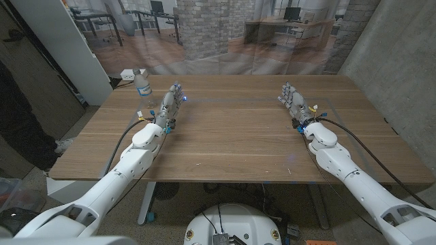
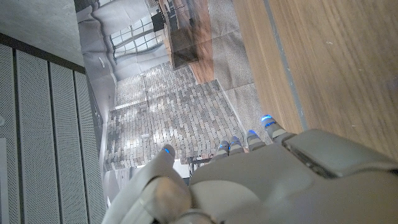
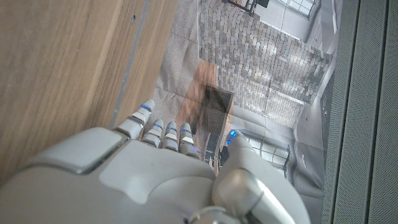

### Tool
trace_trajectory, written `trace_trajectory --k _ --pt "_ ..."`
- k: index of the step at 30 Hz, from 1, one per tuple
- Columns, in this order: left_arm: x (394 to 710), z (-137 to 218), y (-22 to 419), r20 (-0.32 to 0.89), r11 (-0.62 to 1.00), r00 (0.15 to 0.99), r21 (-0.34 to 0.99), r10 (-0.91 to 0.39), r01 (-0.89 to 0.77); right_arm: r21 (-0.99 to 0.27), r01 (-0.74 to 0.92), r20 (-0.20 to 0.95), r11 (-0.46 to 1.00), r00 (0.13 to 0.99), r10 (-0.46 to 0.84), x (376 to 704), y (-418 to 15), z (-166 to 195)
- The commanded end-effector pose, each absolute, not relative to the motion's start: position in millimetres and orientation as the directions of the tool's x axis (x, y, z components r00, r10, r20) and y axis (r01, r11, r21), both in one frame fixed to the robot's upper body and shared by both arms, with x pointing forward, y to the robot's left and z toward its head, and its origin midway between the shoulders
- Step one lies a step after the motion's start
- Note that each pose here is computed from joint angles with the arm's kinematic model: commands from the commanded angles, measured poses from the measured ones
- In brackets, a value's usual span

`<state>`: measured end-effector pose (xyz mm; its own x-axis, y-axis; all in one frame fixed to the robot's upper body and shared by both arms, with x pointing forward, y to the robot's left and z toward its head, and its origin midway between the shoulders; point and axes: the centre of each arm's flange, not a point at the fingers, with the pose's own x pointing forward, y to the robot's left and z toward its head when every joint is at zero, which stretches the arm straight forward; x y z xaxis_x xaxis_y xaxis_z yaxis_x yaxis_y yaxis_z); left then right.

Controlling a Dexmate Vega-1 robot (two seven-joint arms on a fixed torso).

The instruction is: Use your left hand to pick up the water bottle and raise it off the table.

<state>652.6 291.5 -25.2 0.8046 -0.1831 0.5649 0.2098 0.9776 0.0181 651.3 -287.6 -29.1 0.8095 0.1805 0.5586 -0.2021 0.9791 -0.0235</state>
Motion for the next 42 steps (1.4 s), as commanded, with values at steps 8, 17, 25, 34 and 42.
trace_trajectory --k 8,17,25,34,42 --pt "651.4 -28.2 297.5 0.559 0.980 0.811 0.021 -0.174 0.196 -0.018 -0.204 0.552 0.979 0.814 0.180 656.0 -284.2 -32.8" --pt "650.5 -25.0 300.3 0.556 0.986 0.814 0.065 -0.166 0.157 -0.016 -0.208 0.550 0.978 0.815 0.183 658.5 -283.8 -32.4" --pt "649.0 -18.9 302.0 0.556 0.987 0.817 0.132 -0.154 0.096 -0.012 -0.207 0.547 0.978 0.818 0.180 660.9 -284.9 -32.5" --pt "648.7 -14.6 302.7 0.558 0.984 0.816 0.164 -0.154 0.074 -0.012 -0.210 0.546 0.978 0.818 0.182 663.8 -284.4 -31.0" --pt "640.1 -5.1 305.4 0.563 0.968 0.819 0.247 -0.112 -0.037 -0.013 -0.217 0.543 0.976 0.818 0.189 667.3 -282.3 -30.5"
